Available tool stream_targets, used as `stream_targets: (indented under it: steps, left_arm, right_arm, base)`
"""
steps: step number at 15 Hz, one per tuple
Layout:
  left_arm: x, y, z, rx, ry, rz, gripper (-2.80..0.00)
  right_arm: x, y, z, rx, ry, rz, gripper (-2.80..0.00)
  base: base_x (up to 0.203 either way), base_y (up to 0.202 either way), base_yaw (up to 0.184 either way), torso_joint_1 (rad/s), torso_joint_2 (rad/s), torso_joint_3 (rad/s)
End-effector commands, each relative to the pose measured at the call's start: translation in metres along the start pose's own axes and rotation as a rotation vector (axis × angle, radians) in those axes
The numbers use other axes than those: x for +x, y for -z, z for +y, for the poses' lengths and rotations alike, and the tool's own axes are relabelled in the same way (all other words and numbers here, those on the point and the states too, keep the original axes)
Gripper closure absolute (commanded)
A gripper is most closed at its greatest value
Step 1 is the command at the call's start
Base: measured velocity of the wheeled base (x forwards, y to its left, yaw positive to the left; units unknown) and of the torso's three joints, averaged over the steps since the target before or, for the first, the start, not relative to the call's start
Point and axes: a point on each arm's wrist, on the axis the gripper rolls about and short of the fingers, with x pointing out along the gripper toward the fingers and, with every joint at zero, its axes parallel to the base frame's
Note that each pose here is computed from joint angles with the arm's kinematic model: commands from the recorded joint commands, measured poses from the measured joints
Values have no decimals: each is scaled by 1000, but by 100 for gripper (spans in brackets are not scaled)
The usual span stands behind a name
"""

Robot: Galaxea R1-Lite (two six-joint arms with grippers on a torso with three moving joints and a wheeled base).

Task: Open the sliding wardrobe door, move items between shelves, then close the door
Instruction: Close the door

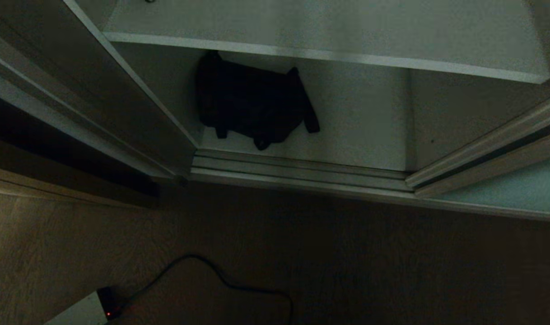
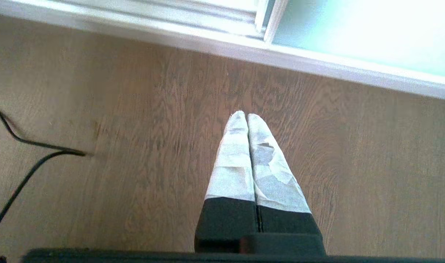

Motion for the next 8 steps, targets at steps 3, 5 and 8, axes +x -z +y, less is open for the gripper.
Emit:
stream_targets:
  steps: [3,5,8]
  left_arm:
    - [0,0,0,-3,-1,3,0]
    - [0,0,0,-3,-2,2,0]
    - [0,0,0,-3,-1,3,0]
  right_arm:
    - [0,0,0,0,-1,-4,0]
    - [0,0,0,0,-1,-4,0]
    - [0,0,0,0,-1,-5,0]
  base:
    - [0,0,0,0,3,205]
    - [0,0,0,-3,3,196]
    - [0,0,0,-2,2,203]
